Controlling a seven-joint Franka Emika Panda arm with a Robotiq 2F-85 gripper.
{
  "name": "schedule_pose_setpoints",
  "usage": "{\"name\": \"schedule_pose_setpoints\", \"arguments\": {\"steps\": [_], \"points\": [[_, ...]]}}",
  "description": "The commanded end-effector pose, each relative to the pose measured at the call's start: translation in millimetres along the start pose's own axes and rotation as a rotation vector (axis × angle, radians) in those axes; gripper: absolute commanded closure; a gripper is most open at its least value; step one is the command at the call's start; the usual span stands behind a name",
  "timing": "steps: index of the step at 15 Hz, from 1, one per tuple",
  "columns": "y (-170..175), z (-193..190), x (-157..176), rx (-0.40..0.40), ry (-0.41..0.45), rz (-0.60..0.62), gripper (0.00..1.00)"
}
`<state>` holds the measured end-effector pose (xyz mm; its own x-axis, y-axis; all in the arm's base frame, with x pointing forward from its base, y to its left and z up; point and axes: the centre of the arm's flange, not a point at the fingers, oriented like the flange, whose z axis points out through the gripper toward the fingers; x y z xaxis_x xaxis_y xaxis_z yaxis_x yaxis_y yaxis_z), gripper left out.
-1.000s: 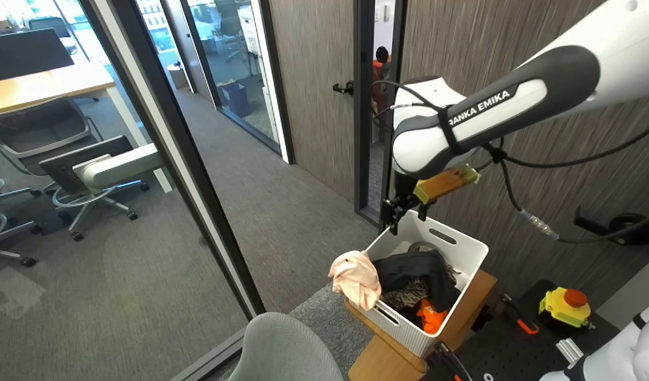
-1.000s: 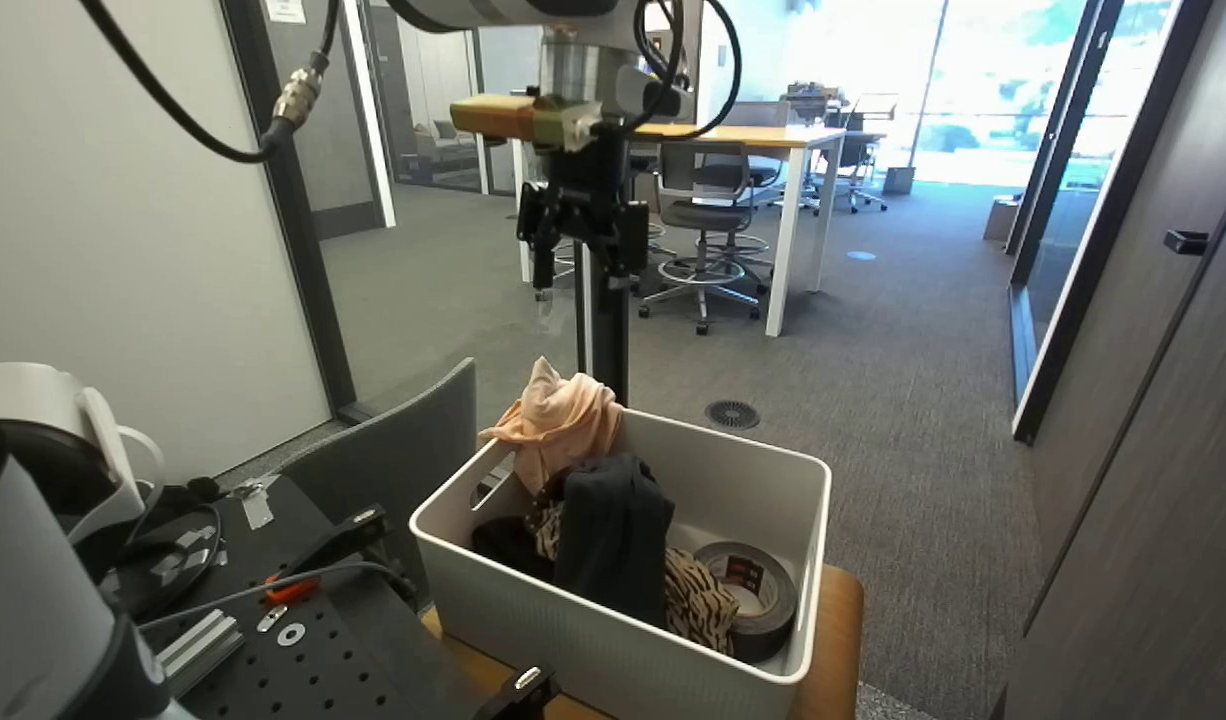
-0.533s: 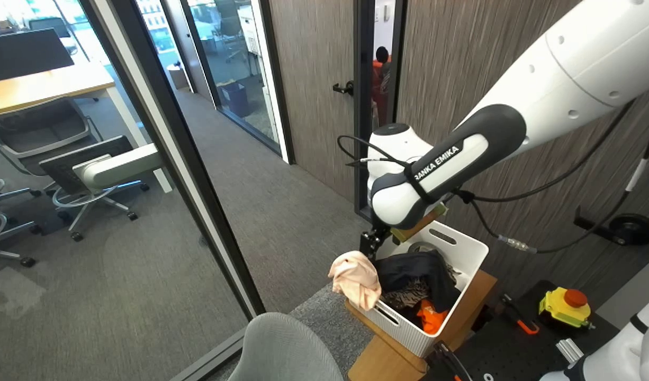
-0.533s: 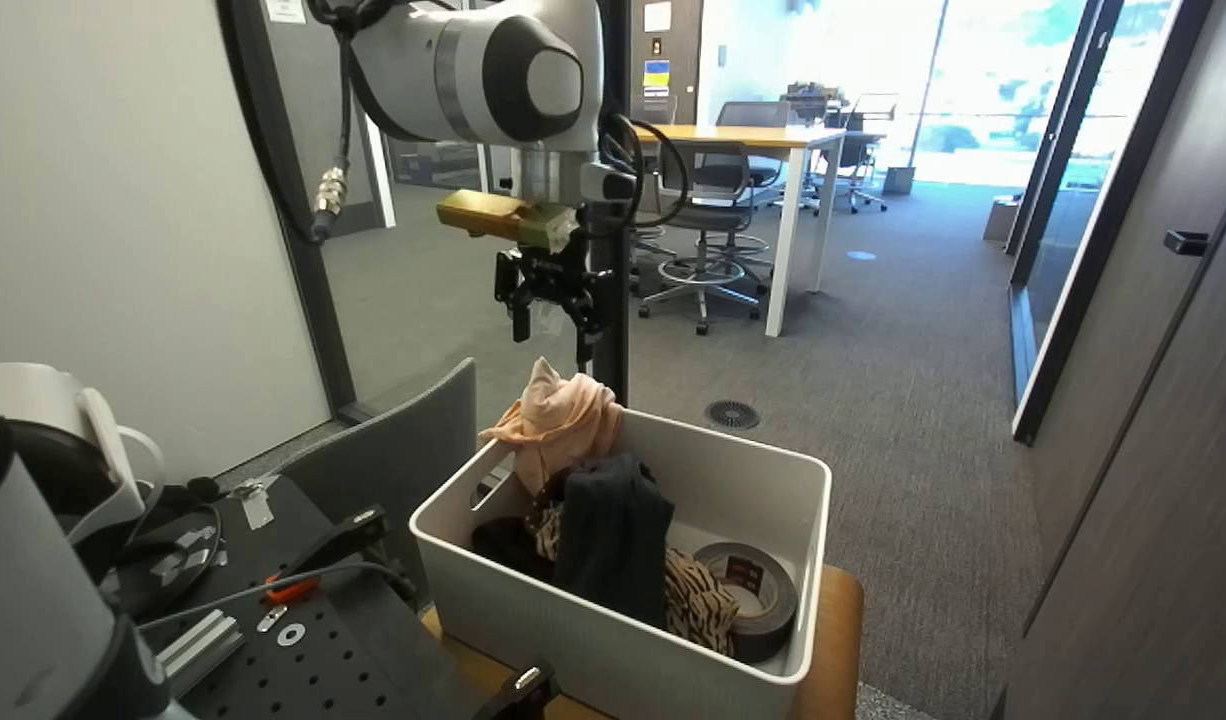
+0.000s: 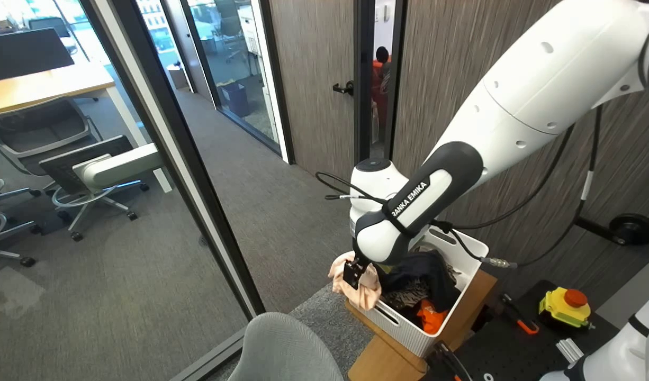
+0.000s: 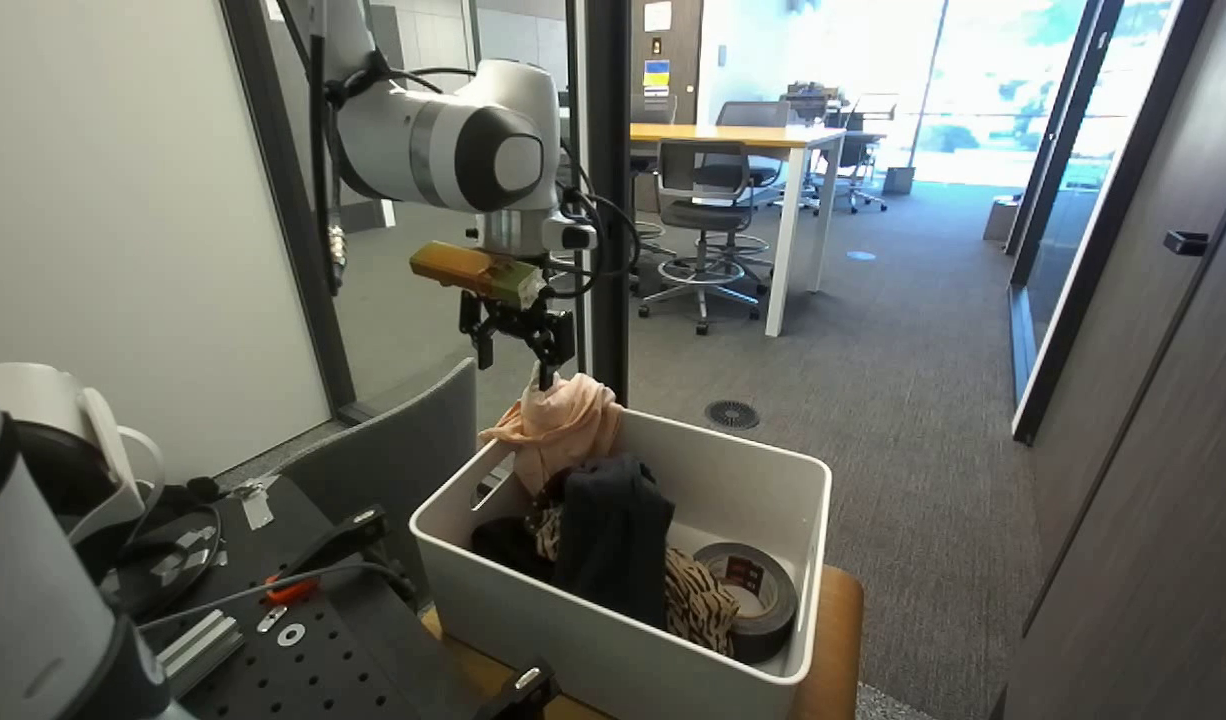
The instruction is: Put the peach shirt on the backrest of the grey chair
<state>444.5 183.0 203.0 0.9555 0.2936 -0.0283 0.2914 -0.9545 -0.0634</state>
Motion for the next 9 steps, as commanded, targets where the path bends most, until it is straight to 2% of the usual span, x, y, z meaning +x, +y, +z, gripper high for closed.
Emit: {"name": "schedule_pose_setpoints", "arguments": {"steps": [1, 9], "points": [[0, 22, 11, 0.002, 0.000, -0.023, 0.00], [10, 36, 17, -0.012, -0.011, -0.028, 0.00]]}}
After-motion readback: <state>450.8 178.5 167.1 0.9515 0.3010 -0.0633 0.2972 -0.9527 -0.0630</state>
